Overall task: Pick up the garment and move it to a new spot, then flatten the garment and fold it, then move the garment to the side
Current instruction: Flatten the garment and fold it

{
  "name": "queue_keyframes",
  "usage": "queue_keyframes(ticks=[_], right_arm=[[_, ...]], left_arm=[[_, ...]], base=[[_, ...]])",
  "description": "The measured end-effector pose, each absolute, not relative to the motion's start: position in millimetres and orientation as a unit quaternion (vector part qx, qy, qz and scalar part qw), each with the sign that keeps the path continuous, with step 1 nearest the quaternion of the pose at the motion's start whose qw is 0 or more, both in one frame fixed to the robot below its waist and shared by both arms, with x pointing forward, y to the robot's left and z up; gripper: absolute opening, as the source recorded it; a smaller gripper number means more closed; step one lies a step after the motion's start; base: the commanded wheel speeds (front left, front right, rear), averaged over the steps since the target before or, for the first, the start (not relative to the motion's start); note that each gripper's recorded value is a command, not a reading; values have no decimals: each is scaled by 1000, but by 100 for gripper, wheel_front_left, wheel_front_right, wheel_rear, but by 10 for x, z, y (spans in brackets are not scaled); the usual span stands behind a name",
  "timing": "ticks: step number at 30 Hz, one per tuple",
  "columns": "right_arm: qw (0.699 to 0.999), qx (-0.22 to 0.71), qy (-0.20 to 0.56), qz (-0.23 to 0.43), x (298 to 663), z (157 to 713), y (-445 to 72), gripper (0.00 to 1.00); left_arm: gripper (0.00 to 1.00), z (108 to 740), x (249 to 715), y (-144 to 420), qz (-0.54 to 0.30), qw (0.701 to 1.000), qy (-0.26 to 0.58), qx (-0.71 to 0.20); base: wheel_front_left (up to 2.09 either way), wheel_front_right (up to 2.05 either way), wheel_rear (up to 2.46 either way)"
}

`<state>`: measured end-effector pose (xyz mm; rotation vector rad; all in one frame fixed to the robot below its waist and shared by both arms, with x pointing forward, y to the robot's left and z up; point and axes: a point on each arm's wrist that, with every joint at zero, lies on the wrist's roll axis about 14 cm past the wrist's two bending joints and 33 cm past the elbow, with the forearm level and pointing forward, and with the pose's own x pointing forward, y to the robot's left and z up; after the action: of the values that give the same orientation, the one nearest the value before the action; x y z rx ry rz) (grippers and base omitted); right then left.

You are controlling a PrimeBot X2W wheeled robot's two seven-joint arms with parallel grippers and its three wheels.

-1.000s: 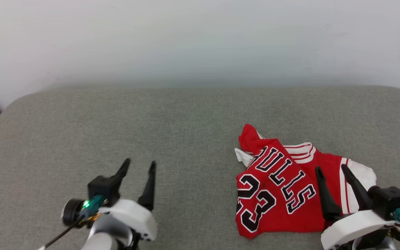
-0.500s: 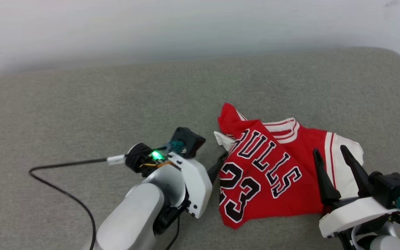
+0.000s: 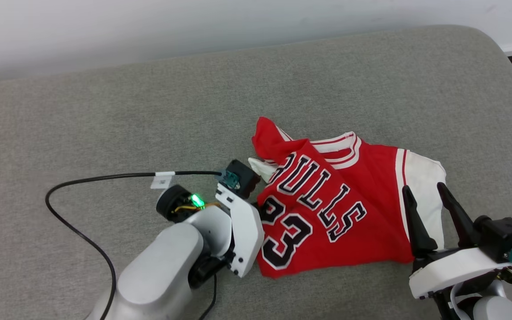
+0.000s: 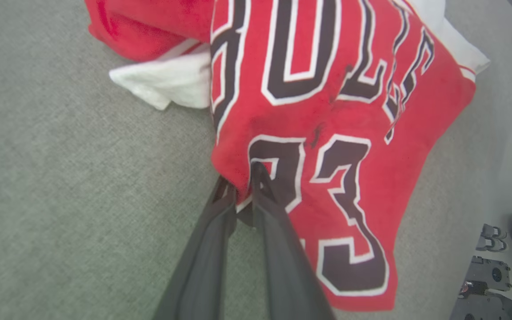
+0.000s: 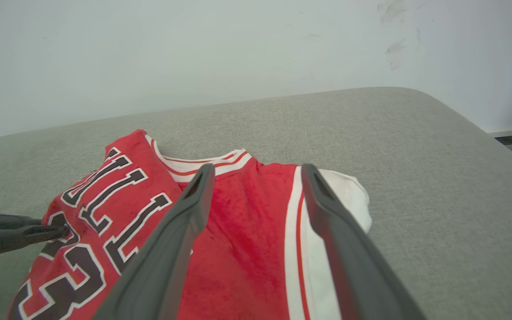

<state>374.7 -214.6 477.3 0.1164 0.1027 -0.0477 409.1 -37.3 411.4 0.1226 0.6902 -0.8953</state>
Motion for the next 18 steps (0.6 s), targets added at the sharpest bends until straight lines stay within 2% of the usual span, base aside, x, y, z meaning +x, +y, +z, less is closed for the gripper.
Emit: queue_keyframes(ticks=[6,10,14,18], right_arm=[[997,56,41,-17,3805,4828,-2114,100],[998,52,33,-1,3857,4888,-2014,100],[998,52,24,18,3914,4963,-1895,100],[998,53,21,35,3916,5004,-1784,100]], left_arm=[[0,4588,4463,-149,-377,897,223,59],[0,4925,4553,124,-341,922,167,71],[0,4998,4399,482,-297,939,156,71],[0,4756,4010,876,-237,950,199,41]], base=[[0,0,0],[0,0,0],[0,0,0],[0,0,0]])
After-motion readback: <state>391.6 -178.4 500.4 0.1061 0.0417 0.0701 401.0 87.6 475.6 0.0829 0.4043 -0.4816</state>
